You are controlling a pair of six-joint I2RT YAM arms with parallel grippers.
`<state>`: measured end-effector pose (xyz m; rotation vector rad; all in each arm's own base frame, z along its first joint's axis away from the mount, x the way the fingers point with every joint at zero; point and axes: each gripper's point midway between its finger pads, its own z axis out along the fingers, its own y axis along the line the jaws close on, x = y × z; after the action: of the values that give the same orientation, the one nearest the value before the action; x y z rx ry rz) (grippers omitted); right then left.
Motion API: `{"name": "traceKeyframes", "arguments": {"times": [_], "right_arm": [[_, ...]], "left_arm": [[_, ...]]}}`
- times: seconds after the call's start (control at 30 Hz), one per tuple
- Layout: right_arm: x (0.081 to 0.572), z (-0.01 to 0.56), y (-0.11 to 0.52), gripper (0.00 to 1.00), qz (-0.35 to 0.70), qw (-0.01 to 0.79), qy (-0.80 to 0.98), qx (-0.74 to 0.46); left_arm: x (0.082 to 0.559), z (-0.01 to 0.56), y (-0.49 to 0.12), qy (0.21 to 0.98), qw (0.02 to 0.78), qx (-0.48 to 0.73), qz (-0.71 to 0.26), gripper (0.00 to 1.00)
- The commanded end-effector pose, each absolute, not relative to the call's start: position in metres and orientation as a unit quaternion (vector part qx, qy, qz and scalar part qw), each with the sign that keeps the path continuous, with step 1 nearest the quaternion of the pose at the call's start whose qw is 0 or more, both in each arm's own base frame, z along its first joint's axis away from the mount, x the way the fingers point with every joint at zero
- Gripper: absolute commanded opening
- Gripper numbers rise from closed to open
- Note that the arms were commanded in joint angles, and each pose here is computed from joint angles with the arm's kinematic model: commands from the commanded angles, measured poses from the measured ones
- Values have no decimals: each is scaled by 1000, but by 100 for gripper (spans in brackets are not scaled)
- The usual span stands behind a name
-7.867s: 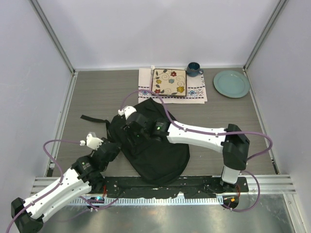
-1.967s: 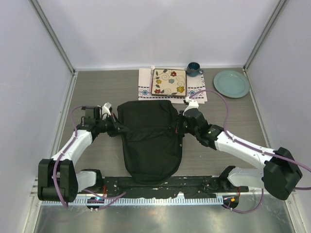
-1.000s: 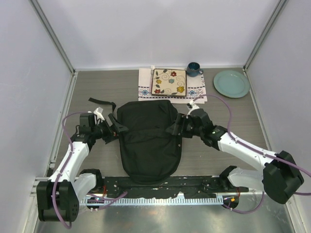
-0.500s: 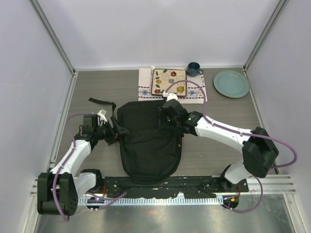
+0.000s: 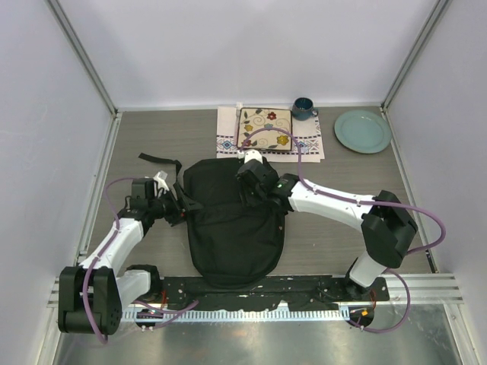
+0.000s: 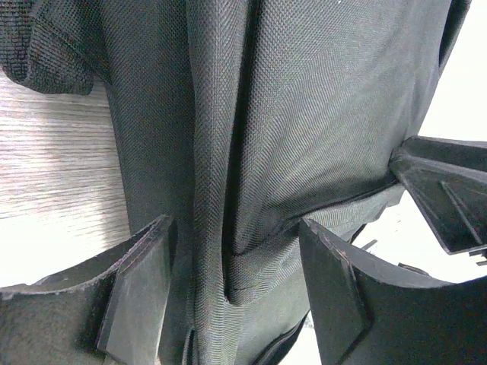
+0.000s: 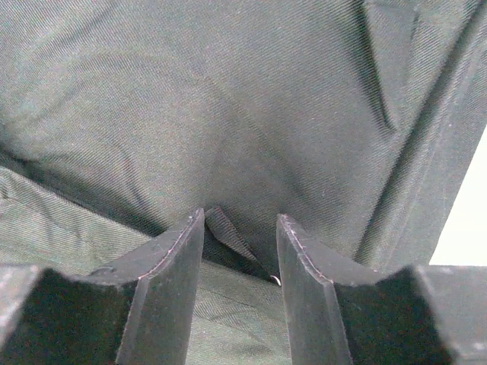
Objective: Pack the student bag
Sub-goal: Adjust the student bag at the center of the board.
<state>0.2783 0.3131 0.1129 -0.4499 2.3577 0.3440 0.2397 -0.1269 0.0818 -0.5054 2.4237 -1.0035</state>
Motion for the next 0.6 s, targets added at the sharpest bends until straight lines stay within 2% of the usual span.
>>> {"name": "traceKeyframes", "arguments": {"times": [0.0,0.13,0.37,0.53,0.57], "right_arm": [[279,125,320,50,123,370,903,-180],[272,123,326,52,137,366,901,-189],[258,95,304,53,73,343,915,-199],[257,76,291,41,41,336,922,-189],[258,75,291,33,39,338,922,-187]], "left_arm": [[244,90,-133,875,244,-166,-383,68],[244,91,-132,874,247,-166,-384,68],[243,87,-133,875,241,-167,-385,67],[243,86,-134,875,239,-166,-387,61],[243,86,-134,875,239,-167,-386,59]]}}
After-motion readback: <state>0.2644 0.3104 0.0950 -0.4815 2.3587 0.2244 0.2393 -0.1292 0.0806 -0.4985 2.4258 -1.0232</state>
